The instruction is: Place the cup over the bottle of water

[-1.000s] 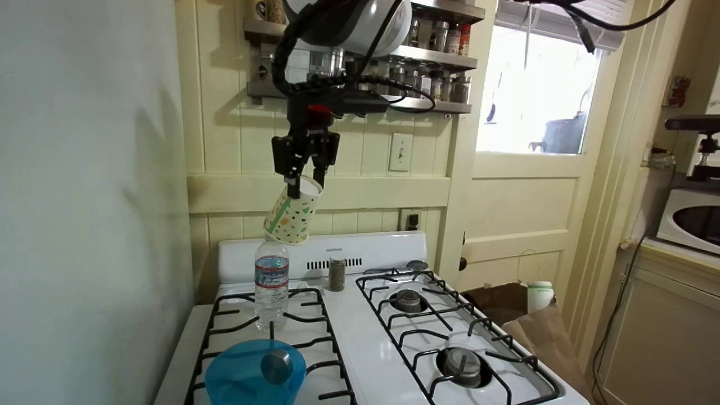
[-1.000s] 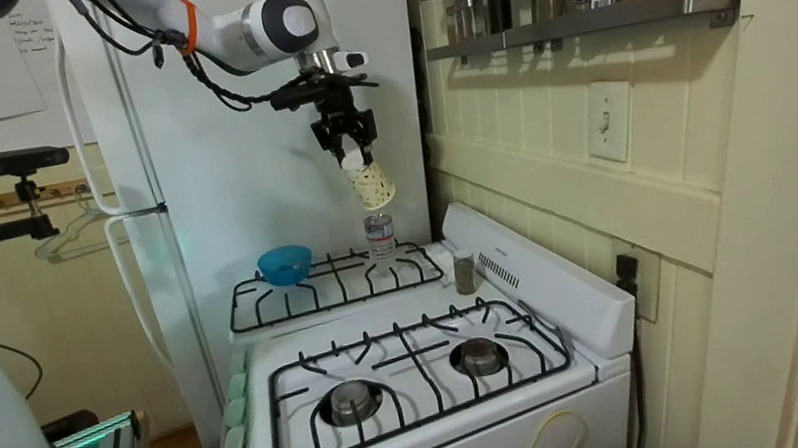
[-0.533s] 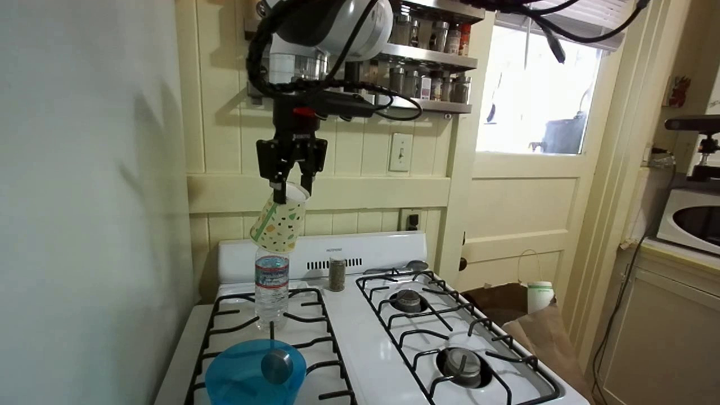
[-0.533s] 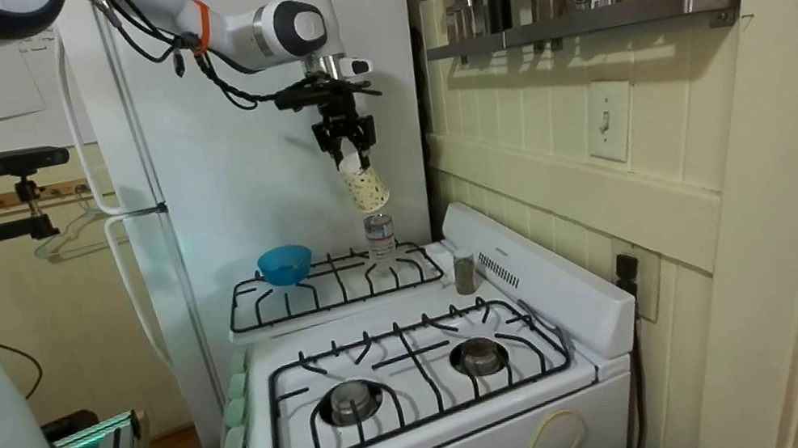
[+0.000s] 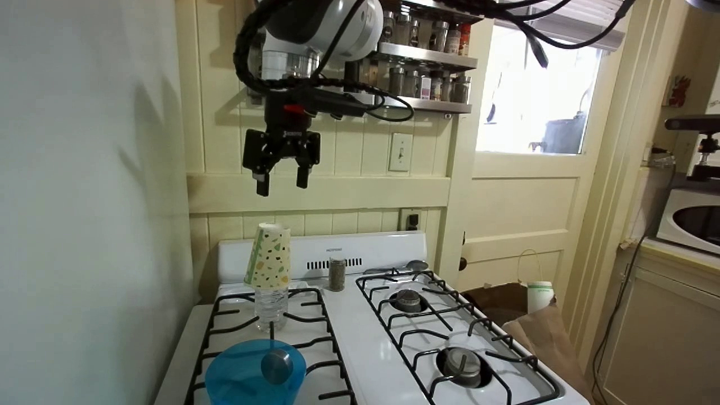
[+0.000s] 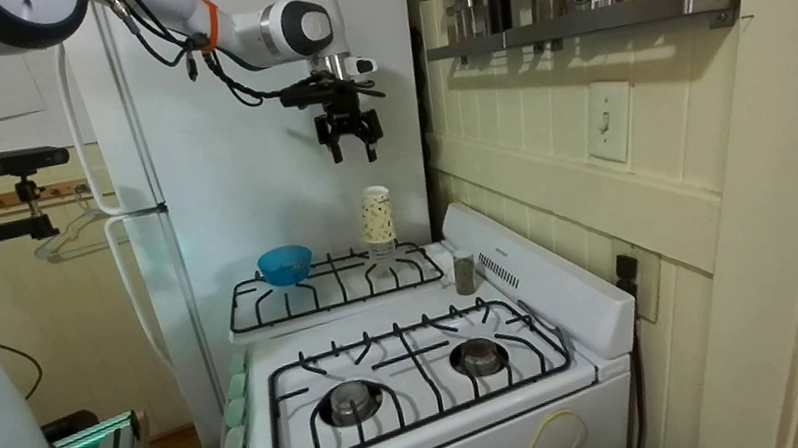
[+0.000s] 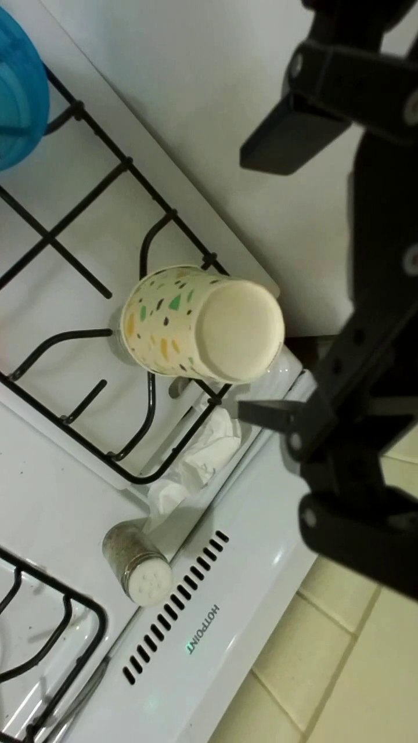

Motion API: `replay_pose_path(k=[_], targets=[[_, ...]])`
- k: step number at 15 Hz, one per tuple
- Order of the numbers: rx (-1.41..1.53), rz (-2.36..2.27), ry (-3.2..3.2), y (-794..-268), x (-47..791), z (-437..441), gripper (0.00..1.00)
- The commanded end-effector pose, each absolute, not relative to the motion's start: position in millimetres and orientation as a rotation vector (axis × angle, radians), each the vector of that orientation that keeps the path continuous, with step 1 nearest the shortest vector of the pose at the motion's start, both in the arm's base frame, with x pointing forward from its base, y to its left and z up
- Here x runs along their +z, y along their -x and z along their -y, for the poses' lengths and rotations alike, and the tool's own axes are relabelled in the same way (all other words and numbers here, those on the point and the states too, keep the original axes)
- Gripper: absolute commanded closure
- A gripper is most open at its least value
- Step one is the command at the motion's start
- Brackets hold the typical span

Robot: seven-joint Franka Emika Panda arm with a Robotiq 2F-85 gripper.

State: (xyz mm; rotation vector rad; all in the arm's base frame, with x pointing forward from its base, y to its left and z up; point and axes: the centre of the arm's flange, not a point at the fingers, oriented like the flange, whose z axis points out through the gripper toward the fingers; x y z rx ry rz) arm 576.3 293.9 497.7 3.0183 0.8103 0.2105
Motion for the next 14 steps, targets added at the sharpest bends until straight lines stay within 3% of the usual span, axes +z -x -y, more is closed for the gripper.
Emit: replay_pose_path(k=[1,5,11,14], targets=[[0.313,-0.746,-3.071,-577,516,-296,0.0],[0.281,-0.689,-3.045,-538,549,-266,0.0],[0.25,-0.36,-2.986,-483,580,-147,0.0],[0.273,-0.362,-3.009,-505,590,-143,0.0]])
